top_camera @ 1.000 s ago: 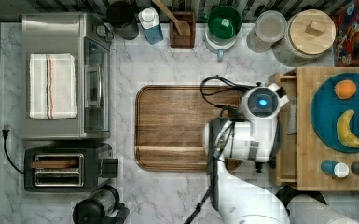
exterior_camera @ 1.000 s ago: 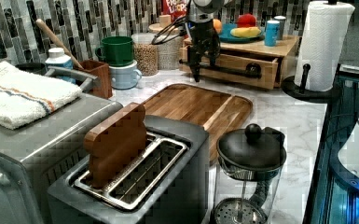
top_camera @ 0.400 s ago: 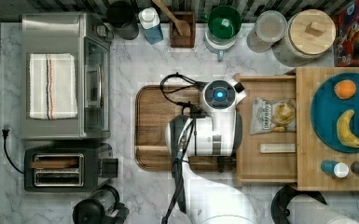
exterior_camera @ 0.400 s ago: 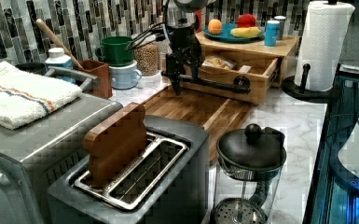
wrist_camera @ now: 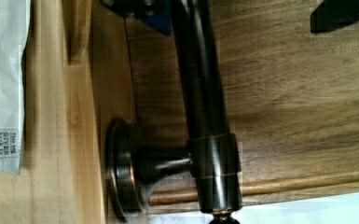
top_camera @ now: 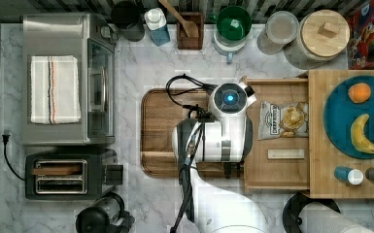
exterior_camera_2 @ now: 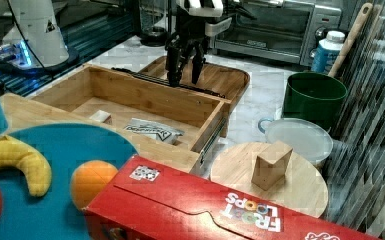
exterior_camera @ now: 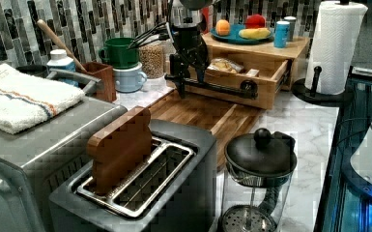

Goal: Open the drawer.

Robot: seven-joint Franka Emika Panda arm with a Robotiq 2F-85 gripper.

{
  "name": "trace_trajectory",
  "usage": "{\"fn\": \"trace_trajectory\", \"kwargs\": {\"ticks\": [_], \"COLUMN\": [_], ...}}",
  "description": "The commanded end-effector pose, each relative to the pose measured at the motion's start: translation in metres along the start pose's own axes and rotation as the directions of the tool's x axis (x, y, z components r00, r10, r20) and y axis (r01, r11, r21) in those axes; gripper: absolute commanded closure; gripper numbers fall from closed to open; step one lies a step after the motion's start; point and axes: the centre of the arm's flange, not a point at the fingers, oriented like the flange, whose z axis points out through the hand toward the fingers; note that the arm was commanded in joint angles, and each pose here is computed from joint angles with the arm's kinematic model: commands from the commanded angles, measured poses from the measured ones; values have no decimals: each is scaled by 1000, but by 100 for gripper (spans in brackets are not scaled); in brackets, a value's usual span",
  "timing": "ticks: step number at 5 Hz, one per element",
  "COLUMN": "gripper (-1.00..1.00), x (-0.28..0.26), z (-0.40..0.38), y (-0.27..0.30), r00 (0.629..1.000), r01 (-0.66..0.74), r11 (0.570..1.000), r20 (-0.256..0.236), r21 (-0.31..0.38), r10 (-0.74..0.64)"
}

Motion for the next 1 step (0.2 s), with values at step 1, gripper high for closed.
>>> {"fn": "trace_trajectory", "kwargs": {"ticks": [1], "gripper": [-100], "x": [-13], "z": [-38], "y": [-71], "r00": [997], "r01": [69], "r11": [997], "r20": [-25], "r21": [30], "r10": [-69]}}
